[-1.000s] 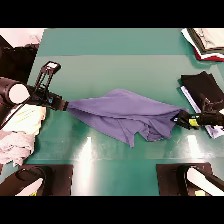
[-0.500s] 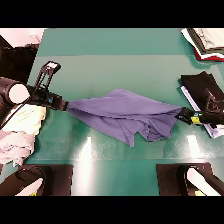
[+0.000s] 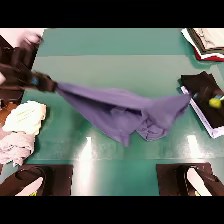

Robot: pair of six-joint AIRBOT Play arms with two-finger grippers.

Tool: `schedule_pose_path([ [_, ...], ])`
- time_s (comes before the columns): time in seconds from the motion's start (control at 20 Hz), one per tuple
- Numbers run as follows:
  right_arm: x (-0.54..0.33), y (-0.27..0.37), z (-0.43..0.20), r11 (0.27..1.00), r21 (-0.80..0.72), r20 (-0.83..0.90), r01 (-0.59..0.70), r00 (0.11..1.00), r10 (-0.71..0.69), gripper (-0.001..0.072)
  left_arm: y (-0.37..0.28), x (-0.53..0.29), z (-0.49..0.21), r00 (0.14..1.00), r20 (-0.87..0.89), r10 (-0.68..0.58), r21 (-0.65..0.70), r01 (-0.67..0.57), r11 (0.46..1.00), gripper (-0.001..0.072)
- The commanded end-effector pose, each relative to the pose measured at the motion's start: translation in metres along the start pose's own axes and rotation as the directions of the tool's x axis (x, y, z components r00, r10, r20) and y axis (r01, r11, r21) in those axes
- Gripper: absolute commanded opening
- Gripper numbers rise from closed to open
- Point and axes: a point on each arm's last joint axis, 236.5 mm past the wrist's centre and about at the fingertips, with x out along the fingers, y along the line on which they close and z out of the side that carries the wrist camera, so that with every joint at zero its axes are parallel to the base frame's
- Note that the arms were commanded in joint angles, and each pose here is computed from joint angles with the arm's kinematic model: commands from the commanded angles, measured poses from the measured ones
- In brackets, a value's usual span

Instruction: Fold the shirts.

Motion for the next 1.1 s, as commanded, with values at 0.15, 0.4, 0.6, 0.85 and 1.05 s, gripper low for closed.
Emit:
schedule_pose_path([
  [0.15, -0.157, 0.128, 0.142, 0.958, -0.285, 0.398, -0.019, 0.907, 0.136, 0.0010, 0.047, -0.211, 0.127, 0.848, 0.503, 0.166, -0.028, -0.176, 0.984, 0.0027],
  [0.4, -0.257, 0.202, 0.173, 0.891, -0.453, 0.540, 0.046, 0.809, 0.232, 0.0010, 0.042, -0.332, 0.143, 0.655, 0.735, 0.176, -0.072, -0.183, 0.981, 0.0026],
  [0.6, -0.304, 0.223, 0.178, 0.872, -0.475, 0.641, 0.117, 0.725, 0.252, 0.0010, 0.032, -0.379, 0.140, 0.553, 0.820, 0.149, -0.069, -0.162, 0.984, 0.0027],
  [0.85, -0.322, 0.188, 0.175, 0.893, -0.366, 0.750, 0.263, 0.652, 0.116, 0.0009, 0.024, -0.380, 0.144, 0.541, 0.833, 0.115, -0.051, -0.131, 0.990, 0.0026],
  [1.05, -0.270, 0.153, 0.181, 0.910, -0.332, 0.617, 0.248, 0.787, 0.010, 0.0009, 0.028, -0.266, 0.144, 0.737, 0.669, 0.100, -0.041, -0.097, 0.994, 0.0026],
])
